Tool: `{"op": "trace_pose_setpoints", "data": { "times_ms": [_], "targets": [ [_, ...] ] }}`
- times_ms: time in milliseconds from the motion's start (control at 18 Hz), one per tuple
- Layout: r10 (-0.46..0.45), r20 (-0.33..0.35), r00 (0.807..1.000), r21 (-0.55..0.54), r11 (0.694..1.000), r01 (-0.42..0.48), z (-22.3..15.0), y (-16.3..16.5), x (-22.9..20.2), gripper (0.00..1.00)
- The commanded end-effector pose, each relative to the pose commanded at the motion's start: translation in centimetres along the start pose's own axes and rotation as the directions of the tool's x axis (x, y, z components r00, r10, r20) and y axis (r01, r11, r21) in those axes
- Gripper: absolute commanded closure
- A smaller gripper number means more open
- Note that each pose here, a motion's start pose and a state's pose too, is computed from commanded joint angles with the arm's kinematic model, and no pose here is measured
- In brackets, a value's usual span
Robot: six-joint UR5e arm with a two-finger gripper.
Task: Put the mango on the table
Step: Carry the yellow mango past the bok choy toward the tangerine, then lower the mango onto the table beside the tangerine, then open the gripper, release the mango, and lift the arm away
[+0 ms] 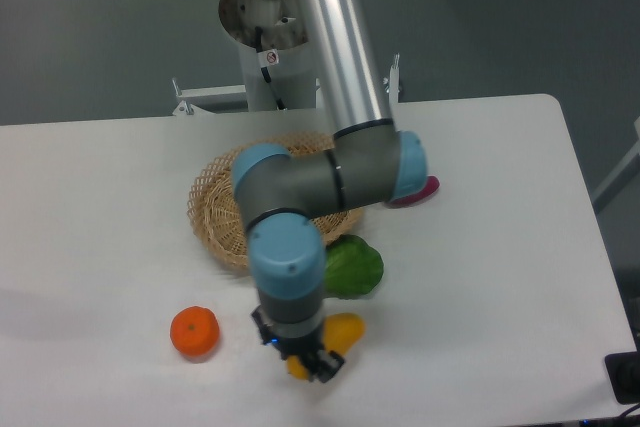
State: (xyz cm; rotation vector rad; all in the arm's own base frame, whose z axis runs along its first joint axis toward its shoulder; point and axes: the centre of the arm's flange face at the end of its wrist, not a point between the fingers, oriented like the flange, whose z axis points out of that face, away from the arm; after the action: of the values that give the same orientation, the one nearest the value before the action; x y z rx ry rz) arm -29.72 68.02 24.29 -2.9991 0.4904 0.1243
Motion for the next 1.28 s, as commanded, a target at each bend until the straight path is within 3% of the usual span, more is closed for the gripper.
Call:
{"op": "trace_pose_setpoints", "data": {
  "times_ms": [278,333,389,444,889,1000,1167,1278],
  "targets": [
    [0.023,-0.019,1.0,-0.011,1.0,-0.023,0.9,-0.7,1.8,0.37],
    [0.029,-0.023,0.999,-0.013,0.999,-0.029,1.1,-0.8,2.2,0.29],
    [0.038,-0.016,0.999,-0.007,0.999,-0.038,1.1,-1.1,2.5,0.07],
    [0.038,-0.015,0.999,-0.008,0.999,-0.038,1.1,-1.1,2.5,0.01],
    [0.029,0.03,0.999,0.021,0.999,-0.03,-2.2,-0.6,1.1,0.0],
    [0.008,0.055,0.998,0.028,1.0,-0.009,-3.6,1.5,-1.2,0.0],
    [0.051,0.085,0.995,0.022,0.998,-0.053,-6.2,5.7,-5.2,0.0],
    [0.008,0.096,0.995,0.021,1.0,-0.01,-7.5,9.0,-7.9,0.0]
  ]
}}
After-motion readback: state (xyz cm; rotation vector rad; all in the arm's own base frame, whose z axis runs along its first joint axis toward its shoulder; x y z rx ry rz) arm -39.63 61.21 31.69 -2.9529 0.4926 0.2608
